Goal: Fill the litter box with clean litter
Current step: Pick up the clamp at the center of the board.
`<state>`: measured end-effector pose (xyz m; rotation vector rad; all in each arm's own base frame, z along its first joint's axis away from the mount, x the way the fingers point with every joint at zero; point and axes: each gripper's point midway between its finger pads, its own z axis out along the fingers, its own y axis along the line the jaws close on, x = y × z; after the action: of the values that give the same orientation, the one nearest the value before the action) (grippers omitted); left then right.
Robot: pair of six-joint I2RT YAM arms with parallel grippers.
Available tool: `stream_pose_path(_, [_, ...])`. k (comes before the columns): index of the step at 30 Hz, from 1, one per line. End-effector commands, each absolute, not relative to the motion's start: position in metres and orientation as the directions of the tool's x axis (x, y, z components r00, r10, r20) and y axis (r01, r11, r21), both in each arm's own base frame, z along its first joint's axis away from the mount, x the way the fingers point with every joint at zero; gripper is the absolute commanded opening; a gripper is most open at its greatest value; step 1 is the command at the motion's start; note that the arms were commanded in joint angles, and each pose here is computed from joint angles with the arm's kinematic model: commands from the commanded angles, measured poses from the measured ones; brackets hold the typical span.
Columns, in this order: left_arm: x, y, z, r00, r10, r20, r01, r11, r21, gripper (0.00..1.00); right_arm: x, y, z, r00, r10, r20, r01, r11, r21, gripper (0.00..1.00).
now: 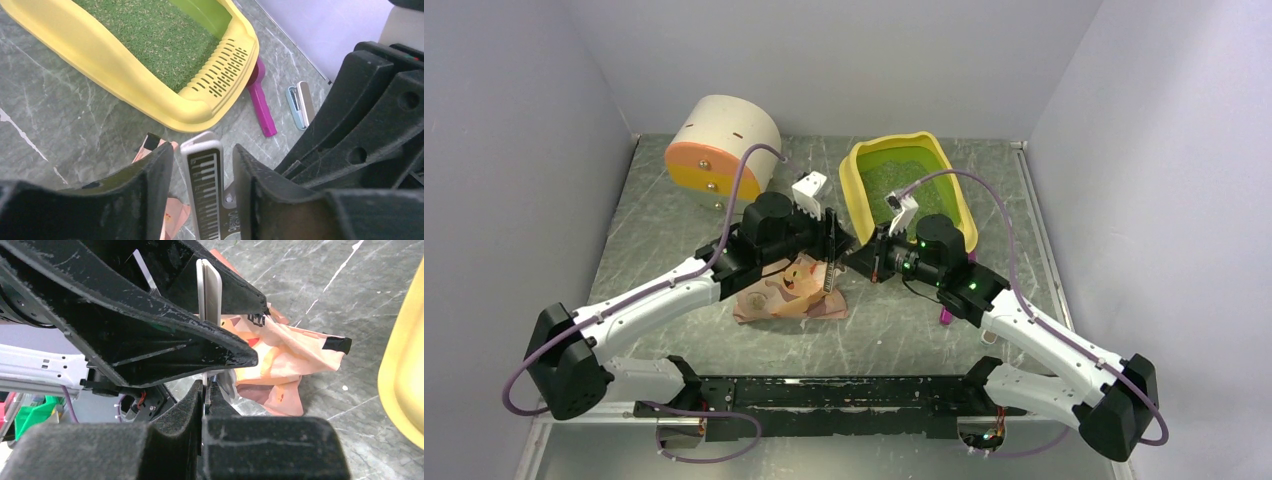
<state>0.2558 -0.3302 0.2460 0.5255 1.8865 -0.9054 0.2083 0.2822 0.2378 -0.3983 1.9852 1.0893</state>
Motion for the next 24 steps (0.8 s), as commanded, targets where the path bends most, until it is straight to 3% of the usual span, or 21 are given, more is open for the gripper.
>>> stream_pose_path(1, [0.257,-0.339,0.265,-0.427,-0.045,-0.903,0.708,0.605,-0.365,0.48,0.215,0.288,0.255,-0.577,0.156,-0.802,-0.624,0.550,0.555,0.00])
stream_pose_path(7, [0.257,-0.331,0.274,-0.400,-0.087,-0.912,0.696,0.619,-0.364,0.21,0.221,0.294,0.257,-0.573,0.130,-0.809,-0.636,0.553,0.539,0.01])
stream_pose_path(10, [0.260,-0.323,0.280,-0.383,-0.095,-0.919,0.677,0.648,-0.349,0.05,0.219,0.293,0.260,-0.571,0.118,-0.812,-0.642,0.553,0.531,0.32])
stream_pose_path(16, [0.268,-0.297,0.298,-0.322,-0.173,-0.931,0.613,0.711,-0.344,0.05,0.233,0.264,0.287,-0.457,0.135,-0.879,-0.614,0.668,0.422,0.77])
stream_pose_path(20, [0.270,-0.284,0.310,-0.338,-0.224,-0.914,0.577,0.718,-0.389,0.05,0.239,0.265,0.287,-0.447,0.123,-0.886,-0.611,0.681,0.403,0.84])
stream_pose_path(24, [0.266,-0.267,0.315,-0.356,-0.326,-0.876,0.531,0.701,-0.476,0.05,0.225,0.296,0.295,-0.490,0.100,-0.866,-0.712,0.528,0.463,0.84])
